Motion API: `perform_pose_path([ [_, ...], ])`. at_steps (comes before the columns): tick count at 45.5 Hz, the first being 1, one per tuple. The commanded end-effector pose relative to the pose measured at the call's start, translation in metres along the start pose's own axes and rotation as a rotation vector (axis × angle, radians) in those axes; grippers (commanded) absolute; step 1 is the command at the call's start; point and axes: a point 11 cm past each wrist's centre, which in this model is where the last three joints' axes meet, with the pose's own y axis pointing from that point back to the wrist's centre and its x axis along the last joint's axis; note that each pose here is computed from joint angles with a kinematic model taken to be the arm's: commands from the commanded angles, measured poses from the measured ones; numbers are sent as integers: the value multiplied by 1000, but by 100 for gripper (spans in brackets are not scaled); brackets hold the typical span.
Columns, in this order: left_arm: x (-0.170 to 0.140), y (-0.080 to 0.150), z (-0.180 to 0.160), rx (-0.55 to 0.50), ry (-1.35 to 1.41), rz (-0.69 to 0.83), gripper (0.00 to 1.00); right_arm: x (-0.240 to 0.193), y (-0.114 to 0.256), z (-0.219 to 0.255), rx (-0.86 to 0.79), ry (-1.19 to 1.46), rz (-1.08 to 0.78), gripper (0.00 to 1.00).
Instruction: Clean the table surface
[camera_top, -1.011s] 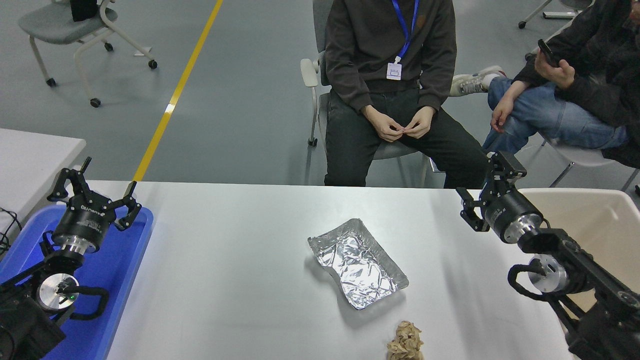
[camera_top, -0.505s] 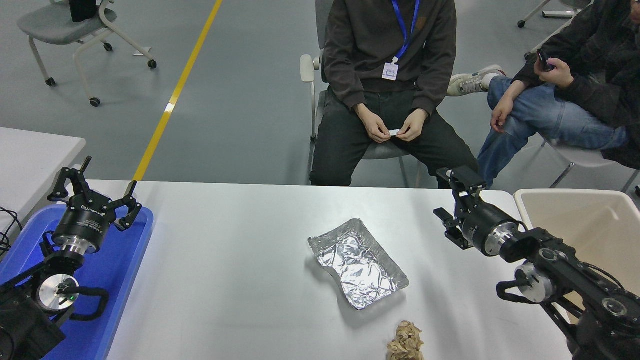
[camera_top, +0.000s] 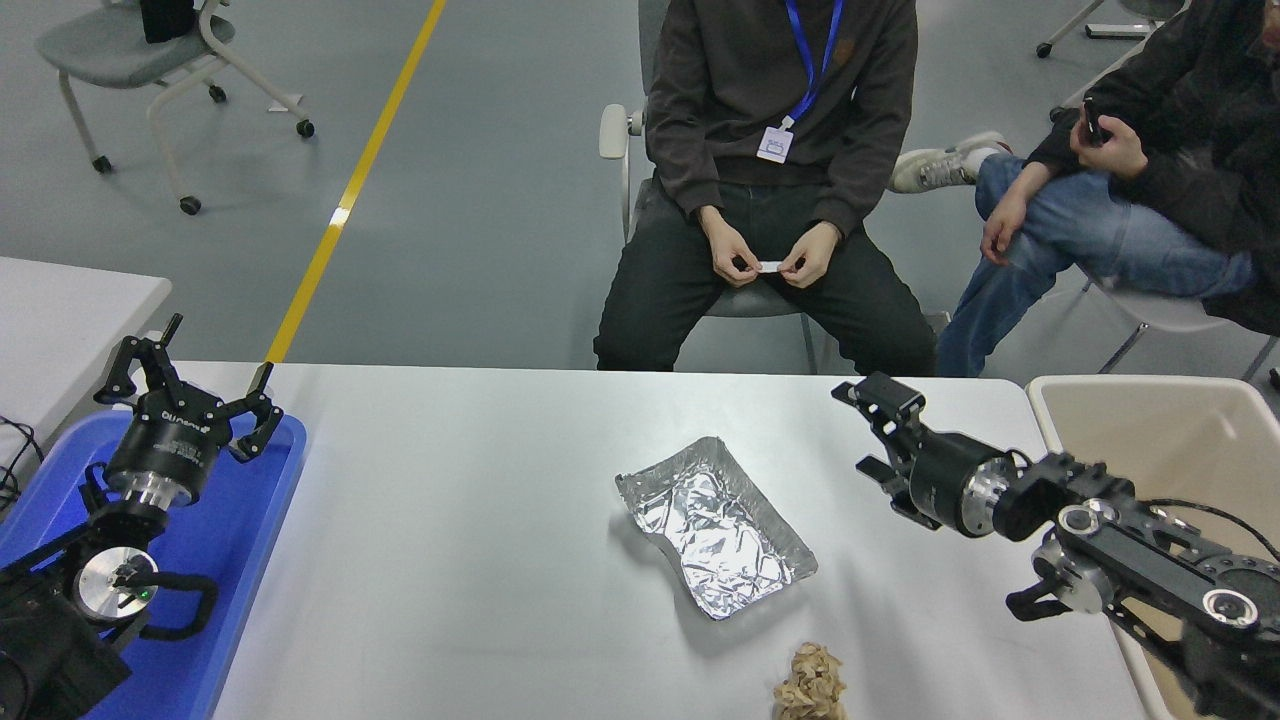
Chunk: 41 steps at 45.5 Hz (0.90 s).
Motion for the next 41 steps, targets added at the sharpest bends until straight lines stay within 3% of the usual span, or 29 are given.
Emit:
perform_pose_path([
  [1,0,0,0,0,0,0,100,4,3,9,-137,235,-56,100],
  [16,0,0,0,0,0,0,100,-2,-3,20,-192,526,-101,100],
  [35,0,0,0,0,0,0,100,-21,-20,-52,4,692,-161,100],
  [41,0,0,0,0,0,0,100,-46,-24,-66,51,720,-273,100],
])
